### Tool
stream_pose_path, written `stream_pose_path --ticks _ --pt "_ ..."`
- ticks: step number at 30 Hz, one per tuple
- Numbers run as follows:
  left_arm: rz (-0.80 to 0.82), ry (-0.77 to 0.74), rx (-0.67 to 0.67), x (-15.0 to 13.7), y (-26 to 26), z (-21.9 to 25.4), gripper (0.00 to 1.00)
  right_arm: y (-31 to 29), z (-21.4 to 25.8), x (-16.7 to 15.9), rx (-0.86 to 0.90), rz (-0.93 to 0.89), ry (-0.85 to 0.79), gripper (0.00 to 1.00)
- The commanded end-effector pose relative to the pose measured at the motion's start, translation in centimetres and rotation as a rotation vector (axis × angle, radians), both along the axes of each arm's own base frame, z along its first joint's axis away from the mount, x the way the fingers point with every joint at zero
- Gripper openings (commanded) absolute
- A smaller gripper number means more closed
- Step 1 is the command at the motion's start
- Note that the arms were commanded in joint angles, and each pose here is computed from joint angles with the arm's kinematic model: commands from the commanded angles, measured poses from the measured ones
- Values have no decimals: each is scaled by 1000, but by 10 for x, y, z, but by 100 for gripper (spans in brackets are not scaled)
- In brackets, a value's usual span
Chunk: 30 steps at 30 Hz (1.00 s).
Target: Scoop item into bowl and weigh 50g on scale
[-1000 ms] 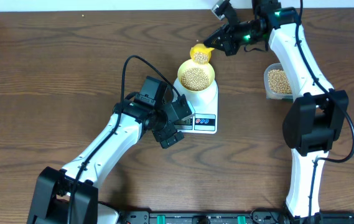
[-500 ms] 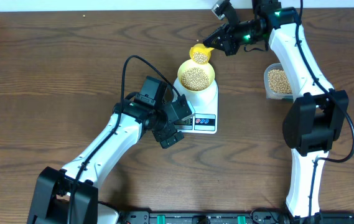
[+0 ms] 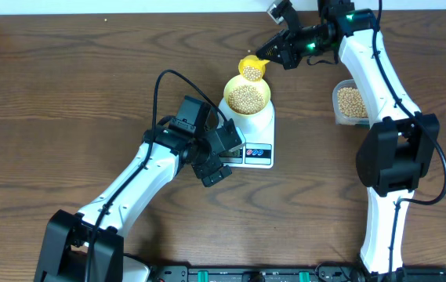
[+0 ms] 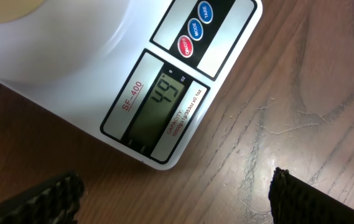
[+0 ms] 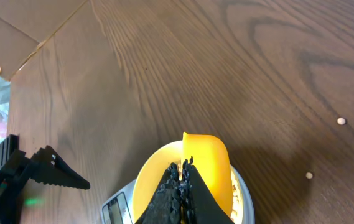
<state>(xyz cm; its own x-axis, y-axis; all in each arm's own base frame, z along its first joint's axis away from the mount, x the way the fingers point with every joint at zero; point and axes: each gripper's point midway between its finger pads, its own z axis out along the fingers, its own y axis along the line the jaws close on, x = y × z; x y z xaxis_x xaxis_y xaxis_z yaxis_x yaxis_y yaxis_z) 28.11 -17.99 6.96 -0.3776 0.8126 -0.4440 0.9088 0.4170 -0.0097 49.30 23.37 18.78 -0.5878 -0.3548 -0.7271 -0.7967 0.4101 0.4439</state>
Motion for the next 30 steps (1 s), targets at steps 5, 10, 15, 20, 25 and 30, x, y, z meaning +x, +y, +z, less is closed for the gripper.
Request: stream_pose_path --ticks 5,10,15,20,25,30 --pt "-11 2 -8 -2 0 1 98 6 24 -6 33 16 -29 2" --pt "-11 2 -8 -2 -1 1 98 5 27 -7 50 21 -26 1" --pt "-11 2 -8 -2 0 1 98 5 34 -10 100 43 -17 1" --pt "-11 2 -8 -2 0 1 98 2 34 -8 101 37 -17 2" --pt "-11 2 -8 -2 0 1 98 0 35 -7 102 33 -22 1" --pt "-11 2 -8 -2 0 1 98 -1 36 -5 104 31 -36 1"
